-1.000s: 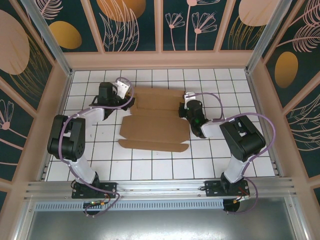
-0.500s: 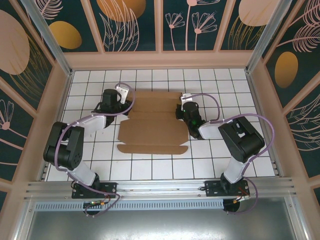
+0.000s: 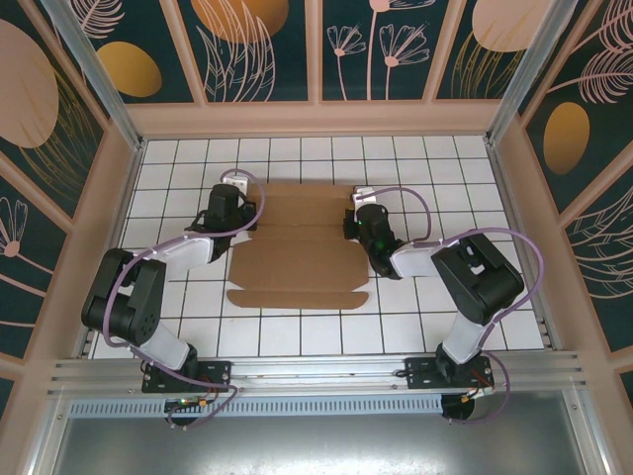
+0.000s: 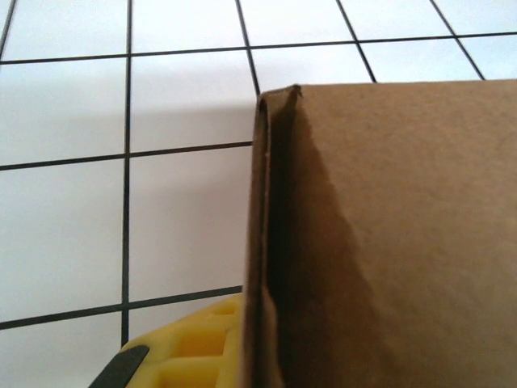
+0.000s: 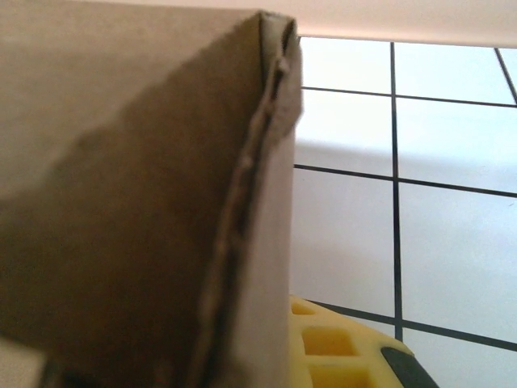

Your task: Fold the paper box

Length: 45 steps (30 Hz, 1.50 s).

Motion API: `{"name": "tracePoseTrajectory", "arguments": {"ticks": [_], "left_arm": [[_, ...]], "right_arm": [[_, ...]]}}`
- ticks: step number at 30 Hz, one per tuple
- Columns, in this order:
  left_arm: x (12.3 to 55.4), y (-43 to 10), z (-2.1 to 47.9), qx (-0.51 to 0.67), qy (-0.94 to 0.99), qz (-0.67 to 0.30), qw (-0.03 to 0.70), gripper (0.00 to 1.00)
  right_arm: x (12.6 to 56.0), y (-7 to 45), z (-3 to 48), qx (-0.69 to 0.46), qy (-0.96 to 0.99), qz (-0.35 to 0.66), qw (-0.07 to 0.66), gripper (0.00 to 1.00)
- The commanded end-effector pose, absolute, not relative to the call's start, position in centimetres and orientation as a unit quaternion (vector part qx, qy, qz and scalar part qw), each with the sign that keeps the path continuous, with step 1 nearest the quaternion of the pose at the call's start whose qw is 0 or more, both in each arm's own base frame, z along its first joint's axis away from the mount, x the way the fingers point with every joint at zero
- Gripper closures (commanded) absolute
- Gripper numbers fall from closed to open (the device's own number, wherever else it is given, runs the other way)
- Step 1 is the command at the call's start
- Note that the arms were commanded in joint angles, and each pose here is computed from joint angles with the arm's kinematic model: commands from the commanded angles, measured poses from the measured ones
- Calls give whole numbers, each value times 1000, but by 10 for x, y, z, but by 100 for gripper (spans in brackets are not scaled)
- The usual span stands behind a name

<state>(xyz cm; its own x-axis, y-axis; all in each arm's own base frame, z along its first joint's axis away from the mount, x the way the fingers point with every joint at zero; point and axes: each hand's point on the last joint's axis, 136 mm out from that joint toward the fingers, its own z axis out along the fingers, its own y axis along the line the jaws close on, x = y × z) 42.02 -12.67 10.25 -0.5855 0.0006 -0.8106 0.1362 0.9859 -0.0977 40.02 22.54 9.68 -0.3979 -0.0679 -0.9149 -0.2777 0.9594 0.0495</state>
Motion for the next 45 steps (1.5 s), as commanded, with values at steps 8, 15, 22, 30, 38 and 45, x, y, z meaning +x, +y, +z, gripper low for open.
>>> {"name": "tracePoseTrajectory", "arguments": {"ticks": [8, 15, 22, 30, 38, 45], "left_arm": [[409, -114, 76, -47, 902, 21, 429, 100], [407, -107, 69, -82, 897, 35, 432, 100], [397, -125, 69, -73, 881, -52, 464, 91], [388, -141, 78, -38, 863, -112, 491, 72], [388, -135, 73, -40, 866, -91, 491, 73], [400, -132, 71, -53, 870, -67, 485, 95]], "right_arm": [[387, 220, 81, -61, 859, 62, 505, 100], [386, 226, 90, -38, 850, 3, 525, 100], [387, 227, 91, -42, 855, 11, 517, 100], [387, 218, 91, -55, 851, 37, 521, 100], [388, 216, 96, -67, 847, 50, 525, 100], [386, 223, 96, -69, 847, 41, 526, 100]]}}
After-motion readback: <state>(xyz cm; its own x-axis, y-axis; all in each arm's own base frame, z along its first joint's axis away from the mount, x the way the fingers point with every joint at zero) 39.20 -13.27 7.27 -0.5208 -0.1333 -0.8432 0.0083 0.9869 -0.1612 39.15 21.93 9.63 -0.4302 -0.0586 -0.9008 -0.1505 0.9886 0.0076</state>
